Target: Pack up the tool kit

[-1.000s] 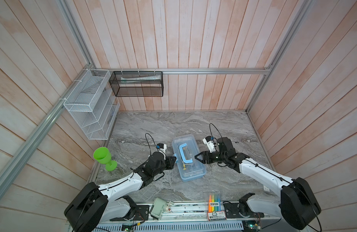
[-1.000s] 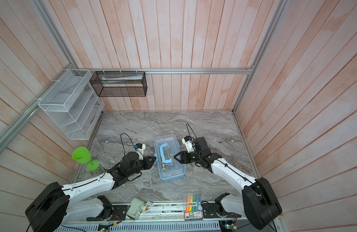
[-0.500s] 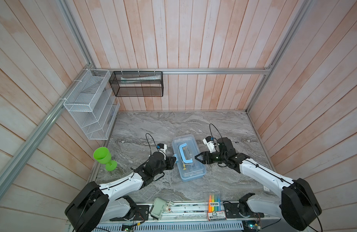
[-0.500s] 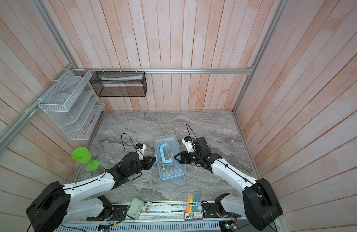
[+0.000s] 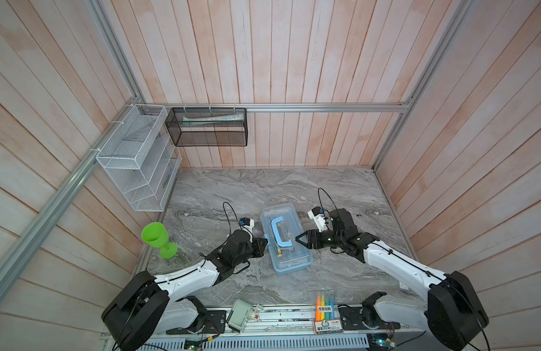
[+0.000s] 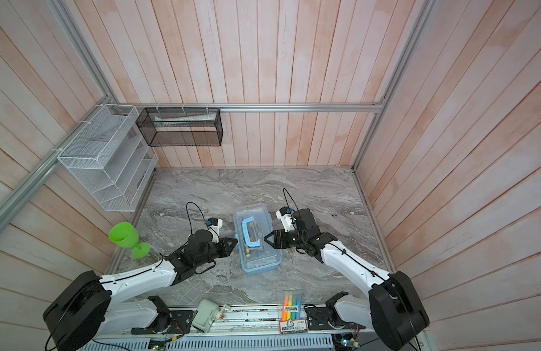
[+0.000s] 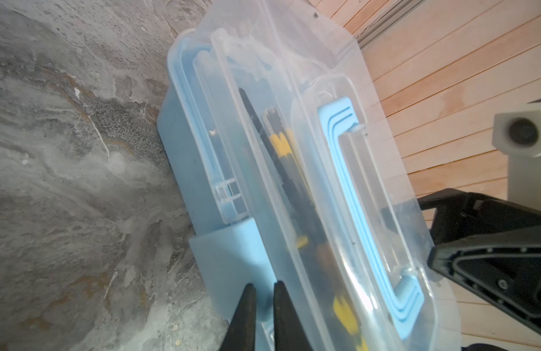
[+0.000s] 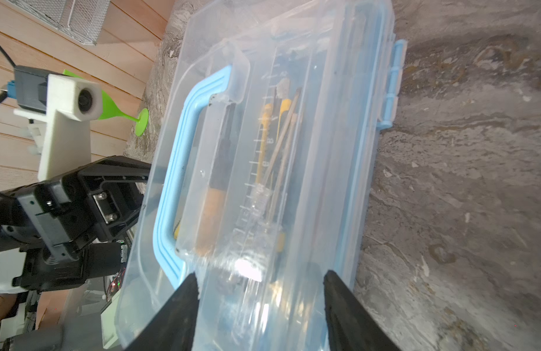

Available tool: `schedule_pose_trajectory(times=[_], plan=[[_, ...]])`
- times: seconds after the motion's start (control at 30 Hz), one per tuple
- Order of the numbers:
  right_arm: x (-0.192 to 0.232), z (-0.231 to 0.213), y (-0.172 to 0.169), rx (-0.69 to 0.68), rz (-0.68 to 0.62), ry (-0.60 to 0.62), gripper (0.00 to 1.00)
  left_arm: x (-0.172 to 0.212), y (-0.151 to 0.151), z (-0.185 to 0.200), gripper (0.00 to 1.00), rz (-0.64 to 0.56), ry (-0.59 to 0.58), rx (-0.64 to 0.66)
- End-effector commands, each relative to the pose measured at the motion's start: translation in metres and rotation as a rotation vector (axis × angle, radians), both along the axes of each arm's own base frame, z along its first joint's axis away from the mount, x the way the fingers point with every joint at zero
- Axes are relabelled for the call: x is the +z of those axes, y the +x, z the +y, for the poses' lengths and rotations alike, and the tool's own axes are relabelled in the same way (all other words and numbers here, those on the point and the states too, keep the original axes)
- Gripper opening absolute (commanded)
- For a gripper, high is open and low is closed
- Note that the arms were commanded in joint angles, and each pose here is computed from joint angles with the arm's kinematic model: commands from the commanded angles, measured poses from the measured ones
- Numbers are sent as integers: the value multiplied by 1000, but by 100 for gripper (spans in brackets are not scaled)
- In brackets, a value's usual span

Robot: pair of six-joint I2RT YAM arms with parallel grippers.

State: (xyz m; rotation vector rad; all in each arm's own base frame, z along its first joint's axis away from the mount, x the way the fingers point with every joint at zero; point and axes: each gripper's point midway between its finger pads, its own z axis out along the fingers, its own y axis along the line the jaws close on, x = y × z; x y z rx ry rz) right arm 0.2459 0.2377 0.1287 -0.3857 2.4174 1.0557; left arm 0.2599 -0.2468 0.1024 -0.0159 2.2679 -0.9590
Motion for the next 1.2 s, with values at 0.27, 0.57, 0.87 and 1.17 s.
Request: schedule_pose_trajectory(times=[0.27,0.57,0.87,1.17], plan=[[-15,-4,-14,-4,60,-27,62,5,-1,-8,13,-18,-1,-35],[-6,-10,-10,-34,22,-40,62,3,11,10,12,-30,94,23],[7,-18,-4,-82,-32,-35,62,10,21,26,12,-43,143,74],[19,-28,2,-130,-73,-11,62,-1,22,38,0,-22,187,75]])
